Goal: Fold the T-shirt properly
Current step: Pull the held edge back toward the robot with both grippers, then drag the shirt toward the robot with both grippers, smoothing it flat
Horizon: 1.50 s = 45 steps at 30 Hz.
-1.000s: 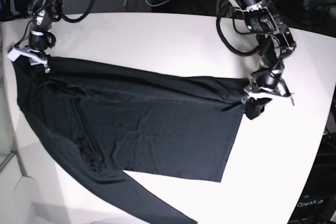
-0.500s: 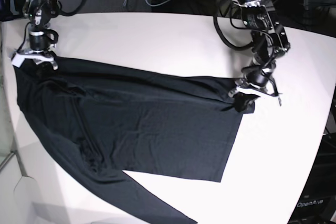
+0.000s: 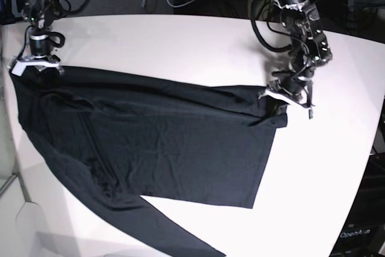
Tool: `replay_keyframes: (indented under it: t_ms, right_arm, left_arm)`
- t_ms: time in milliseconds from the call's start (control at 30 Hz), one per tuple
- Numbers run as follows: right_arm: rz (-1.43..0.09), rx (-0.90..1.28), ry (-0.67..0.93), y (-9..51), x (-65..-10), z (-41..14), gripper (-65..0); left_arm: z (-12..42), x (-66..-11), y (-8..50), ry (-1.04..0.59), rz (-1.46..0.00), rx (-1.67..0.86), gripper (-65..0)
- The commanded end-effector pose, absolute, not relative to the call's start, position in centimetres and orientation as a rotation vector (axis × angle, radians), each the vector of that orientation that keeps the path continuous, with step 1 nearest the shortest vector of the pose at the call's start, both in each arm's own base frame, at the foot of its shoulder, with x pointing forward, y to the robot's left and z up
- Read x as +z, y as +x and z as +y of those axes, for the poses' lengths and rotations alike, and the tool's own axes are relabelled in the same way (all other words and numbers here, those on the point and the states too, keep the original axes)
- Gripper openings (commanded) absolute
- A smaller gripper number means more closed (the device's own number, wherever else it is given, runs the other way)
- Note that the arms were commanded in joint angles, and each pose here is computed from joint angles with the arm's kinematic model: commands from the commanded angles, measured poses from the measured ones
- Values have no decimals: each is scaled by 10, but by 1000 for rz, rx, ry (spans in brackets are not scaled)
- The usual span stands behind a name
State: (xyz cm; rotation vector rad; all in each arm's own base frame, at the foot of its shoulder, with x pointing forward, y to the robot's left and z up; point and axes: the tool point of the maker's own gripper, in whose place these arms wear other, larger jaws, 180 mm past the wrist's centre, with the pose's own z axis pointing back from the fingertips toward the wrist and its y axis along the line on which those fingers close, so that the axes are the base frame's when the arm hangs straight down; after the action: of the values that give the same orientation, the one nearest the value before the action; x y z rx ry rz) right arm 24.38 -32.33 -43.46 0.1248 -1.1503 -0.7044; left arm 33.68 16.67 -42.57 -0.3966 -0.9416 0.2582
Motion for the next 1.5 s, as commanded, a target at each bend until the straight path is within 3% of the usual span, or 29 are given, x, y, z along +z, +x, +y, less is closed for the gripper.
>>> replay_keyframes:
  t_ms: [0,500,1167,1467]
  right_arm:
    - [-1080,-695,116,235,-447,-319,-625]
    - [-1093,-674,118,219,-437,-306,-626]
    - [-999,-670,88,170,-456,-301,-644]
    - [-952,-680,82,147,-465,-295,-644]
  left_arm:
    - [167,-415,345,-397,-976,241,-649]
    - [153,-415,327,-336,-949,87,-648]
    - [200,-431,281,-218,-864,8,-650]
    - [188,-438,255,-262,-827,-75,-650]
